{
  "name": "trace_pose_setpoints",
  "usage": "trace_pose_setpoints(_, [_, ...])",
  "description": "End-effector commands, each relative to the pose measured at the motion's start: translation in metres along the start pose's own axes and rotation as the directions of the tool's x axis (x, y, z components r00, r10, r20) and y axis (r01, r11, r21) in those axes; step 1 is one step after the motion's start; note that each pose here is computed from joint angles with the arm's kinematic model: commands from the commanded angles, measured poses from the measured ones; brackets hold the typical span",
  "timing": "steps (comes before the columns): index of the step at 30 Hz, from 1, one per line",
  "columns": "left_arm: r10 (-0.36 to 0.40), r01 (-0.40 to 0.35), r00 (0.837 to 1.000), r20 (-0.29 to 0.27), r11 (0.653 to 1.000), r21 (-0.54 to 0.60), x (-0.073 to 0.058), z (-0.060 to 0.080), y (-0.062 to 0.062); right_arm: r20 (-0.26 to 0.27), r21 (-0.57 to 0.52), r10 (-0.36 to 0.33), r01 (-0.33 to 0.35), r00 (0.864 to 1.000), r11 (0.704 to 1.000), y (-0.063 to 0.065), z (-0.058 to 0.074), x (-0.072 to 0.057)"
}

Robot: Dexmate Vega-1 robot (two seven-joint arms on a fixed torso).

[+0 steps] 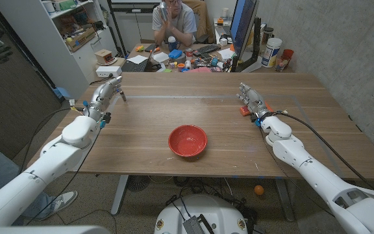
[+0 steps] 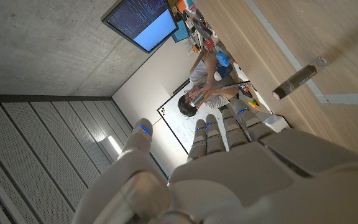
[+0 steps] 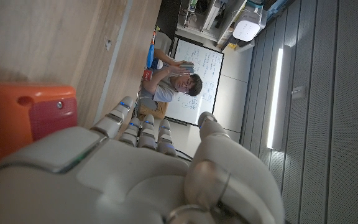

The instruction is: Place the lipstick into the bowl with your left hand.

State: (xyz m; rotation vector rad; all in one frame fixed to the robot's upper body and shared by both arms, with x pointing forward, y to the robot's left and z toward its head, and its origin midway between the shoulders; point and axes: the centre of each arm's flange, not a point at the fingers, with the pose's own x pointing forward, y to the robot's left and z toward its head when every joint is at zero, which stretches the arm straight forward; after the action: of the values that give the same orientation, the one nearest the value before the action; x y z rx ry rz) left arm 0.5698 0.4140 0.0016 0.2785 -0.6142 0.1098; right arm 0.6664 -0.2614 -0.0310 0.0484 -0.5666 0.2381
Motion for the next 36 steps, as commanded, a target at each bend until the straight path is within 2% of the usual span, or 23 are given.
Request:
trace_pose_setpoints(1, [0.053, -0.053, 0.998, -0.013, 0.998, 0.044, -0.002, 0.002, 0.036, -0.008, -0.005, -0.001, 0.001, 1.0, 1.0, 0.004, -0.002, 0.001])
trace_pose_setpoints(11, [0.117, -0.113, 0.992, -0.053, 0.992, 0.061, -0.013, -0.009, 0.066, -0.012, -0.009, -0.011, 0.01, 1.0, 1.0, 0.007, -0.002, 0.0])
trace_pose_setpoints(22, [0.184, -0.175, 0.975, -0.121, 0.981, 0.078, -0.024, -0.035, 0.096, -0.019, -0.024, -0.001, 0.0, 1.0, 1.0, 0.015, -0.001, 0.003])
trace_pose_setpoints(29, [0.207, -0.196, 0.964, -0.169, 0.978, 0.079, -0.02, -0.054, 0.104, -0.02, -0.03, 0.005, -0.006, 1.0, 1.0, 0.02, 0.0, 0.006])
trace_pose_setpoints(36, [0.228, -0.209, 0.95, -0.211, 0.972, 0.109, -0.009, -0.065, 0.111, -0.024, -0.03, 0.005, -0.006, 1.0, 1.0, 0.022, -0.002, 0.007])
